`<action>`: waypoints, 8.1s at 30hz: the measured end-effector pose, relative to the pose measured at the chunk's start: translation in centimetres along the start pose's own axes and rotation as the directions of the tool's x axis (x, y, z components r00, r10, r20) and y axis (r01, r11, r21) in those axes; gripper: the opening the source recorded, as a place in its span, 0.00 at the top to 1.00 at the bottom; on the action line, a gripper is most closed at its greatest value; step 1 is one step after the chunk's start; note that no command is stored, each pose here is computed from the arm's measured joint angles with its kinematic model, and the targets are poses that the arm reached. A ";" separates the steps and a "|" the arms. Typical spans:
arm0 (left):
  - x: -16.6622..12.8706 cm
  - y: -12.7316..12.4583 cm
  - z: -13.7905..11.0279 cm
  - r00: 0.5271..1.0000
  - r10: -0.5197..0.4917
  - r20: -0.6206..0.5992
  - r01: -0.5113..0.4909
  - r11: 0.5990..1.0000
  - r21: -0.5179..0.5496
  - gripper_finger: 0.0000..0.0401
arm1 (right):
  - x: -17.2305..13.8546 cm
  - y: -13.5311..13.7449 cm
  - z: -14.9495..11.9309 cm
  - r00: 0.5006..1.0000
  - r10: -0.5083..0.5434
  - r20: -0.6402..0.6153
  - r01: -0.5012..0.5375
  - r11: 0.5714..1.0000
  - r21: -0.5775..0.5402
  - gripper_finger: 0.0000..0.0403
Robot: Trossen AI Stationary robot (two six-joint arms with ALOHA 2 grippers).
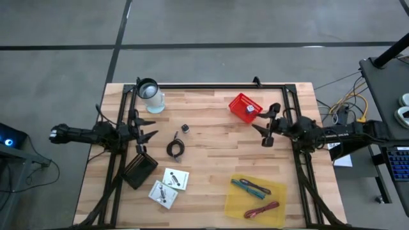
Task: Pick and place items into bin
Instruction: Put the black charger adapter into the orange bin
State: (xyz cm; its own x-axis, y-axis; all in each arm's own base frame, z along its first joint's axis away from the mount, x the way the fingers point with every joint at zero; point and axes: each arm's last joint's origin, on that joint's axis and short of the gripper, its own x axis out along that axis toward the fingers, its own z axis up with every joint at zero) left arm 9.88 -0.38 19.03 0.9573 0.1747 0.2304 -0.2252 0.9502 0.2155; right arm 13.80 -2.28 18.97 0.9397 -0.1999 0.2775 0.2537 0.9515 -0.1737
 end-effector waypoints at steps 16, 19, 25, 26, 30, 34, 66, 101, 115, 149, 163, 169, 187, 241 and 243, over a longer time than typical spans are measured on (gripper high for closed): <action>0.4 0.0 0.5 0.999 0.016 0.051 -0.014 0.999 -0.042 0.60 | 0.0 -0.2 0.9 0.995 -0.022 0.095 0.029 0.997 -0.073 0.50; 0.5 0.0 0.5 0.999 0.015 0.049 -0.015 1.000 -0.008 0.60 | 0.0 -0.2 0.9 0.995 -0.022 0.098 0.032 0.994 -0.103 0.50; 0.9 -0.2 0.4 0.999 0.013 0.043 -0.013 1.000 0.012 0.57 | 0.2 -0.3 1.1 0.994 -0.024 0.105 0.037 0.992 -0.121 0.50; 1.0 -0.2 0.4 0.999 0.010 0.034 -0.011 1.000 0.014 0.56 | 0.2 -0.3 1.2 0.994 -0.024 0.105 0.037 0.992 -0.121 0.50; 1.3 -0.2 0.7 0.997 0.022 0.068 -0.018 0.999 -0.049 0.45 | 0.2 -0.3 1.2 0.994 -0.024 0.105 0.038 0.990 -0.135 0.50; 1.8 -0.3 1.0 0.996 0.025 0.089 -0.008 0.983 -0.184 0.37 | 0.2 -0.2 1.1 0.995 -0.022 0.095 0.037 0.988 -0.153 0.50; 12.5 -2.9 0.5 0.913 0.235 -0.333 -0.249 0.969 0.000 0.36 | 0.2 -0.5 0.5 0.990 -0.140 0.018 0.141 0.975 -0.170 0.50; 13.3 -2.1 -4.2 0.752 0.274 -0.599 -0.376 0.925 -0.049 0.17 | 0.2 -0.5 0.5 0.990 -0.140 0.019 0.141 0.960 -0.242 0.50; 12.6 -2.5 -6.2 0.673 0.273 -0.688 -0.383 0.924 -0.008 0.16 | 0.2 -0.5 0.5 0.990 -0.140 0.019 0.140 0.960 -0.242 0.50; 13.2 -2.0 -10.9 0.571 0.300 -0.764 -0.436 0.899 0.028 0.16 | 0.2 -0.5 0.5 0.990 -0.138 0.012 0.137 0.961 -0.241 0.50; 13.0 -1.4 -11.2 0.557 0.287 -0.779 -0.435 0.900 0.020 0.20 | 0.2 -0.5 0.5 0.990 -0.138 0.012 0.137 0.961 -0.241 0.50; 13.0 -1.4 -11.2 0.557 0.286 -0.780 -0.431 0.902 0.023 0.30 | 0.2 -0.5 0.5 0.990 -0.138 0.012 0.137 0.961 -0.241 0.50; 13.2 -1.3 -11.2 0.564 0.269 -0.781 -0.404 0.915 0.023 0.67 | 0.2 -0.5 0.3 0.991 -0.135 -0.003 0.130 0.960 -0.246 0.50; 18.6 -0.9 -2.7 0.998 0.001 -0.066 -0.020 0.955 -0.297 0.67 | 14.3 2.1 -2.9 0.933 0.283 -0.224 -0.358 0.657 -0.663 0.50; 18.6 -0.9 -2.7 0.998 0.001 -0.066 -0.020 0.955 -0.297 0.67 | 14.9 2.1 -2.9 0.934 0.282 -0.218 -0.354 0.661 -0.661 0.50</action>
State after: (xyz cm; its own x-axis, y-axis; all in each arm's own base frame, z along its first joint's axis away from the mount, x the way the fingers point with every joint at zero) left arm 28.34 2.74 20.51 0.9669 0.1921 0.1677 -0.1808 0.9802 -0.0806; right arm 29.01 -3.93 20.05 0.9995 0.0301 0.0043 -0.0129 0.5455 -0.8380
